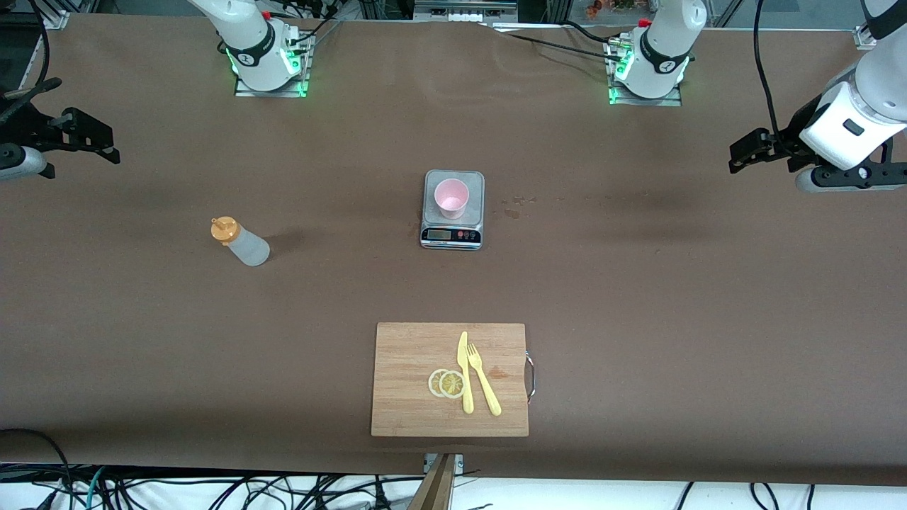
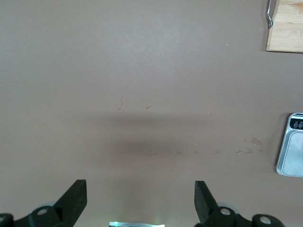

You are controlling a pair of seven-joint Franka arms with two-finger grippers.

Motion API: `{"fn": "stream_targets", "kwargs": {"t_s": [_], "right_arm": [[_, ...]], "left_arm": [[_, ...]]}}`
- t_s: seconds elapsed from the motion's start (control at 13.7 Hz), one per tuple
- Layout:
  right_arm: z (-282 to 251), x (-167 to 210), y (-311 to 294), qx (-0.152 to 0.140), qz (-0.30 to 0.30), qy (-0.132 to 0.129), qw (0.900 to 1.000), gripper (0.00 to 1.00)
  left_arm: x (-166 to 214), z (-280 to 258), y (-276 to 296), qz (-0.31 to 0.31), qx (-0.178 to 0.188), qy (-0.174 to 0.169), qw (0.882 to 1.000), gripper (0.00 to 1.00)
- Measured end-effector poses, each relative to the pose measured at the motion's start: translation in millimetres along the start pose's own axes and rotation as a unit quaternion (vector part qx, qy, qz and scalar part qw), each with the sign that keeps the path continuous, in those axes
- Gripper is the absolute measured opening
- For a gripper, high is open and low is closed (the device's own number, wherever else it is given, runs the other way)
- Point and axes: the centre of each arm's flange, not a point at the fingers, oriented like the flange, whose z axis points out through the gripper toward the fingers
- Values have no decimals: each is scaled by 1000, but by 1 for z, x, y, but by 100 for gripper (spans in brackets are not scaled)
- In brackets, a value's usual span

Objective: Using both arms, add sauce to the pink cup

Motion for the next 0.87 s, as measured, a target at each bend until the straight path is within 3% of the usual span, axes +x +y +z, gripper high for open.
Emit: {"fn": "stream_targets", "kwargs": {"t_s": [0.87], "right_arm": [[0,2,0,0,35,8,999,100]], "left_arm": [[0,0,0,0,0,0,1000,100]]}}
